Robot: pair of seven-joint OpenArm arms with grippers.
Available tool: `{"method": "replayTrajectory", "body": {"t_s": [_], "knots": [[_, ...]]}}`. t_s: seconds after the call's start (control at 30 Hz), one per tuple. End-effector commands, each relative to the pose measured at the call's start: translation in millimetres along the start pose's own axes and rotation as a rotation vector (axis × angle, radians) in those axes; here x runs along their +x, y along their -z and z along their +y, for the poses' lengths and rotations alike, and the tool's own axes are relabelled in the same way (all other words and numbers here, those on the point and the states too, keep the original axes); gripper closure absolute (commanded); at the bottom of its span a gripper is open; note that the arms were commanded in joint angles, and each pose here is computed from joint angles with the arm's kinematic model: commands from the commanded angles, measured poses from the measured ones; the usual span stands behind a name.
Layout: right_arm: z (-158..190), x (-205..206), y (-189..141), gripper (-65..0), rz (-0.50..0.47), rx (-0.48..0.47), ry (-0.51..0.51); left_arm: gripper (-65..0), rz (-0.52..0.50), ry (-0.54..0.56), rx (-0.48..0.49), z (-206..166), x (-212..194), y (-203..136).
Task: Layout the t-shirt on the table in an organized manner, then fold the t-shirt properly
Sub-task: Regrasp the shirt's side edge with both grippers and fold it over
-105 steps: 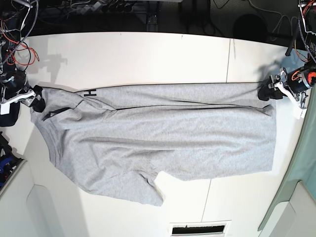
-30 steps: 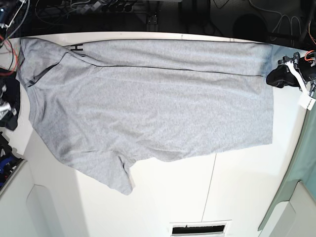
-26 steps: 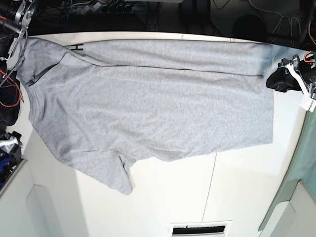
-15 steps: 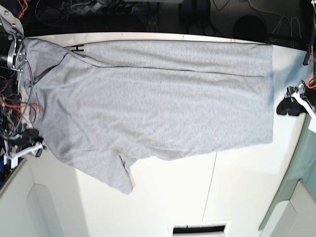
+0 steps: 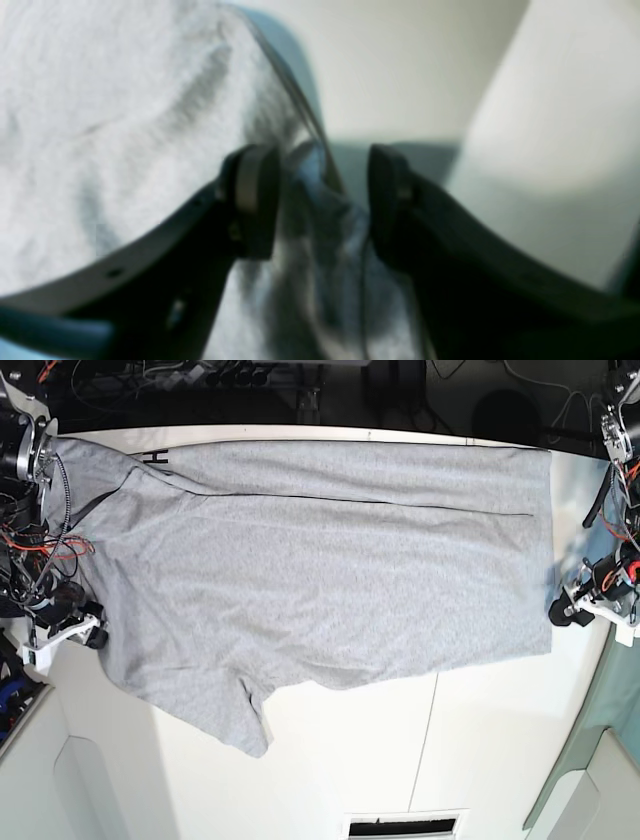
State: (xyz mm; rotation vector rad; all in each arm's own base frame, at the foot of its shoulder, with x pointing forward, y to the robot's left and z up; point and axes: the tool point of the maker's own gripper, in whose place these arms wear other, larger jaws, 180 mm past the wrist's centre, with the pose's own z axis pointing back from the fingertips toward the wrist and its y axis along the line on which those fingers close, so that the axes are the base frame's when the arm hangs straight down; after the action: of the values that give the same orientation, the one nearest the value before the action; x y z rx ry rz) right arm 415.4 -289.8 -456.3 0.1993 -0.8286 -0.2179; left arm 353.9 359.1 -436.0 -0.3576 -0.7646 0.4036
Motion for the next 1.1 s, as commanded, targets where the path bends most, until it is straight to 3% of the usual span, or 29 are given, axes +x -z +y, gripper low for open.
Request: {"method": "replayTrajectory", "body": {"t_s": [0.0, 0.3, 0.33, 0.43, 0.53, 0.7, 0.9, 1.07], "knots": [[1.8, 19.5, -1.5, -28.6, -0.035, 0.018, -0.005, -38.2, -0.070, 0.007, -0.019, -6.1, 27.9, -2.0], [10.3, 19.8, -1.9, -28.6, -0.035, 0.064, -0.018, -37.1, -0.050, 0.009, -0.025, -24.2, 12.7, 17.5], [11.8, 20.0, -2.0, -28.6, -0.036, 0.072, -0.020, -34.3, -0.043, 0.011, -0.027, -26.0, 10.1, 19.2], [12.3, 22.1, -2.2, -28.4, -0.041, 0.073, -0.023, -16.1, -0.039, 0.006, -0.038, -31.2, 5.9, 22.9], [14.1, 27.3, -2.8, -22.7, -0.053, 0.077, -0.031, -1.2, -0.037, 0.006, -0.040, -32.4, 5.0, 23.8], [20.8, 48.4, -5.8, 0.0, -0.107, 0.089, -0.061, 0.0, -0.033, 0.018, -0.033, -30.5, 4.9, 23.0], [30.4, 83.3, -15.2, 0.0, -0.170, 0.091, -0.178, 0.0, -0.013, 0.024, -0.139, -45.1, 10.9, 13.5], [17.7, 90.0, -29.7, 0.0, -0.163, 0.064, -0.238, 0.0, -0.019, -0.008, -0.190, -46.7, 23.9, -5.5]]}}
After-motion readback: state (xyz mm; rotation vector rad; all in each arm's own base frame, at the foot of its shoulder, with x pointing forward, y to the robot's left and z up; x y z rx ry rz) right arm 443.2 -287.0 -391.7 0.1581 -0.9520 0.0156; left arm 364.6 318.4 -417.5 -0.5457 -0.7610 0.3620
